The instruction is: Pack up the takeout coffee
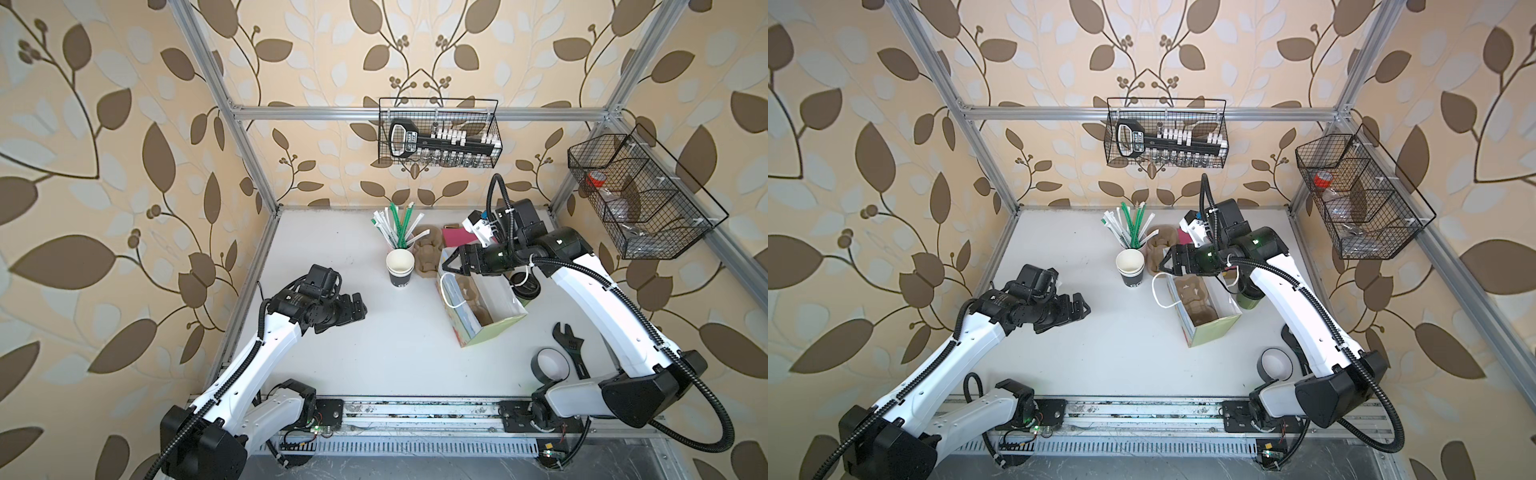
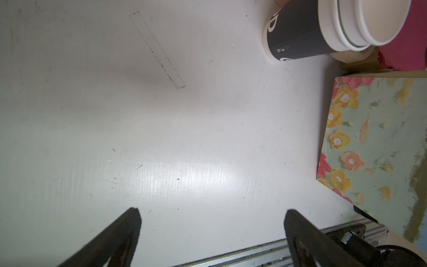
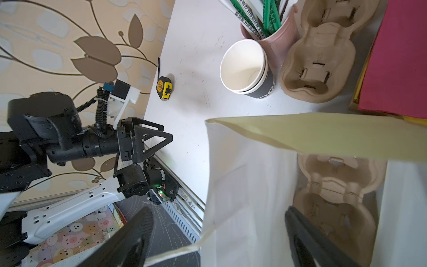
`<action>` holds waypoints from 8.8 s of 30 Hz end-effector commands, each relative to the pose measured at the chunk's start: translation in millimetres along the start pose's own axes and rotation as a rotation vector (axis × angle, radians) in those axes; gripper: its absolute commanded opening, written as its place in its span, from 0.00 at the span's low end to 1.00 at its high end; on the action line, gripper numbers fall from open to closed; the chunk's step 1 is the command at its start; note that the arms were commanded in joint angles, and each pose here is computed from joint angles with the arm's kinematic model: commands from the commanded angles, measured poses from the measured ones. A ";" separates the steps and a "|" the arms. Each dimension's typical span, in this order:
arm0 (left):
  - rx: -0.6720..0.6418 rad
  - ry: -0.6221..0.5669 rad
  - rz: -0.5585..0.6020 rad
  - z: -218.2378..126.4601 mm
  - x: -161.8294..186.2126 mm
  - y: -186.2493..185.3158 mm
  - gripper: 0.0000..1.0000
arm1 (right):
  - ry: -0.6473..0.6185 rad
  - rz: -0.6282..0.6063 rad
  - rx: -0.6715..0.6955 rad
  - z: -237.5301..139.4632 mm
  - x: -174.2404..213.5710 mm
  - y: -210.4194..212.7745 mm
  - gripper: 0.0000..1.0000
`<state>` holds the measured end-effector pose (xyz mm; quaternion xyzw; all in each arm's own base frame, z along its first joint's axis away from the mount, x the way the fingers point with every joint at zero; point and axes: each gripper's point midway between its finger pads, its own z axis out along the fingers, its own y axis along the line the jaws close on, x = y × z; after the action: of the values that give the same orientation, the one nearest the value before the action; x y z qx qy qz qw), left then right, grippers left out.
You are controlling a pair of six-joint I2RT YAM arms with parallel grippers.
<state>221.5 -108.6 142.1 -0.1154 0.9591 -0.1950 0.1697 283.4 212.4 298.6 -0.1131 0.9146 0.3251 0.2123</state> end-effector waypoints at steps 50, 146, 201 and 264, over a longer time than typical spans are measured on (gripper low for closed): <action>0.284 -0.103 -0.056 -60.0 -8.9 -156.7 0.99 | -0.468 0.560 0.773 -140.5 14.4 -223.1 1.00; 0.616 -0.175 -0.133 -106.6 16.3 -283.1 0.00 | -0.300 0.429 0.649 -64.0 11.5 -231.5 1.00; 0.499 -0.381 0.145 -123.7 27.4 -141.2 0.46 | -0.182 -0.176 0.451 -3.6 78.5 4.2 0.57; -0.057 -0.679 0.467 -113.8 -39.6 -82.0 0.99 | -0.459 0.115 0.546 -133.0 3.6 -56.5 0.77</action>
<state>223.5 -132.2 285.8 0.0573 0.8542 -0.0720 0.5117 261.0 107.9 359.3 0.0354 0.8978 0.1126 0.4244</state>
